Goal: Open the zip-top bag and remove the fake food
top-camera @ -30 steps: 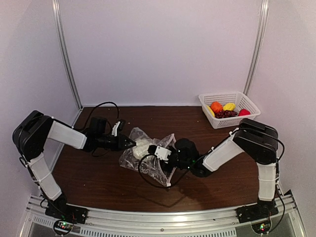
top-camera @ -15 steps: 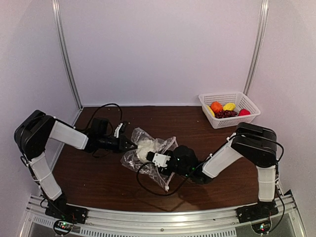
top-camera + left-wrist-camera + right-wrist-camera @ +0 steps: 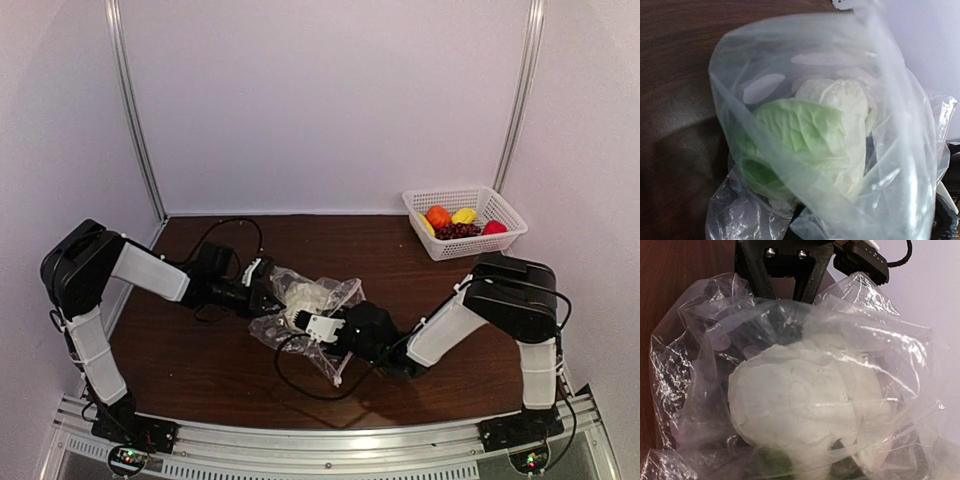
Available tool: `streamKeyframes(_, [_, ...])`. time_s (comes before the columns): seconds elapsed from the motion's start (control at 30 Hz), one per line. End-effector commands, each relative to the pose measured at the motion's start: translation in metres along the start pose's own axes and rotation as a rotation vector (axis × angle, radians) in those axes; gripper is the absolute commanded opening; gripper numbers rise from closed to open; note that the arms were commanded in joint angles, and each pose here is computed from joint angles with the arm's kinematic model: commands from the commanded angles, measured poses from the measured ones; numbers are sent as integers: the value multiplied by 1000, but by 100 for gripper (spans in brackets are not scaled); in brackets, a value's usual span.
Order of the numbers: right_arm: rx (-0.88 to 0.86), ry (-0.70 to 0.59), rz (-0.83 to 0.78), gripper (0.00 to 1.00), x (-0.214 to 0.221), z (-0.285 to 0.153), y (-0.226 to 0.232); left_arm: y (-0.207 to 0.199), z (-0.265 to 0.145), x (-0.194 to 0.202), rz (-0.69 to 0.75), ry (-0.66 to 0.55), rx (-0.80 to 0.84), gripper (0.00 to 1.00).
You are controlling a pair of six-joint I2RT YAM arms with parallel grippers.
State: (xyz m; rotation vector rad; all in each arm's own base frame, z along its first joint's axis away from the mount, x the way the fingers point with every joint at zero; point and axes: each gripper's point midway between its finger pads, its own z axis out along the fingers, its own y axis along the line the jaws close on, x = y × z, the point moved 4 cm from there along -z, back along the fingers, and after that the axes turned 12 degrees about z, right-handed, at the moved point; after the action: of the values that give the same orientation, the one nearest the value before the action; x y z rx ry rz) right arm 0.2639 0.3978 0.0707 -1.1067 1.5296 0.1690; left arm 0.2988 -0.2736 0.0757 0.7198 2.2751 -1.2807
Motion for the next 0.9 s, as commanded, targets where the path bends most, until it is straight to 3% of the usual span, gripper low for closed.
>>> streamKeyframes(0.0, [-31,-65,-15,23,-23,-4,14,-15,3,12,1,41,44,0])
streamKeyframes(0.1, [-41,-60,2,10,-27,-13,13,-7,-15,-3,-5,-31,-20,0])
streamKeyframes(0.23, [-40,-48,39,0,-25,-25,9,5,-37,-15,-28,-93,-77,0])
streamKeyframes(0.63, [-139,42,179,0,-5,-57,15,29,-67,-22,-81,-165,-243,0])
streamKeyframes(0.87, [-198,0,273,0,-20,-92,14,54,-95,-21,-163,-238,-391,0])
